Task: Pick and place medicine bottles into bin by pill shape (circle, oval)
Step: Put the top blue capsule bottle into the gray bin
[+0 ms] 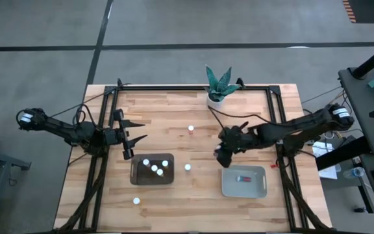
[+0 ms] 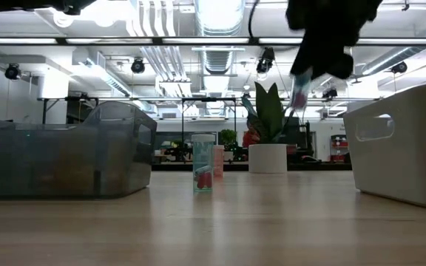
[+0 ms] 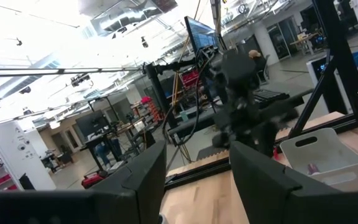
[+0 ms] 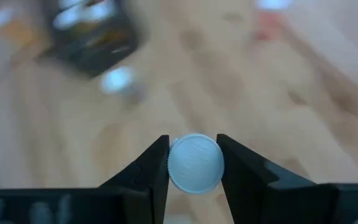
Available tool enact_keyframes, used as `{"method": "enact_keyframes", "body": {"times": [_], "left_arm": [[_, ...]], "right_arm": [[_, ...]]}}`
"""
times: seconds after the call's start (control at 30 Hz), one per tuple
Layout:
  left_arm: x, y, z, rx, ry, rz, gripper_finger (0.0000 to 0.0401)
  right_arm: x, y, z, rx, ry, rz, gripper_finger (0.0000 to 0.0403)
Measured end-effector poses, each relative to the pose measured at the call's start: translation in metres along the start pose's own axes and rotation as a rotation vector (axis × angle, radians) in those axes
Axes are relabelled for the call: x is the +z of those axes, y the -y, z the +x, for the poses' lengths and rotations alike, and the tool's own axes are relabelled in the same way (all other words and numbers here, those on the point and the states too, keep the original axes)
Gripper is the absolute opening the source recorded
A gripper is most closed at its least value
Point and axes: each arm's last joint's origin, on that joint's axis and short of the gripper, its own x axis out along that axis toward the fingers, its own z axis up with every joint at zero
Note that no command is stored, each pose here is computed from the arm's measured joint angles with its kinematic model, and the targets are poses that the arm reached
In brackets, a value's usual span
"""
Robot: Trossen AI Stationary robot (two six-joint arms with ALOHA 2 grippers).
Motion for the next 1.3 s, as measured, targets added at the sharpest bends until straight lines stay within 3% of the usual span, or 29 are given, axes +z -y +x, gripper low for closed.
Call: {"method": "enact_keyframes", "body": {"times": [0.1, 0.27, 0.43, 0.6, 0.87, 1.3], "left_arm": [[0.0, 0.0, 0.0, 0.0, 0.001, -0.001, 0.0162], [0.001, 0.0, 0.0, 0.005, 0.008, -0.005, 0.0162], [0.001, -0.001, 0.0, 0.007, 0.013, -0.013, 0.0162], [0.001, -0.001, 0.0, 0.008, 0.014, -0.013, 0.0162], [0.002, -0.001, 0.0, 0.012, 0.02, -0.017, 0.0162], [0.001, 0.0, 0.002, 0.009, 0.015, -0.012, 0.0162]], "right_arm": [[-0.006, -0.019, -0.014, 0.116, -0.044, -0.155, 0.0115], [-0.021, -0.048, -0.037, 0.208, -0.105, -0.348, 0.0109], [-0.048, -0.073, -0.057, 0.244, -0.15, -0.547, 0.0106], [-0.081, -0.088, -0.07, 0.212, -0.099, -0.698, 0.0106], [-0.12, -0.092, -0.069, 0.107, -0.098, -0.689, 0.0106], [-0.137, -0.089, -0.032, -0.056, -0.144, -0.742, 0.0106]]}}
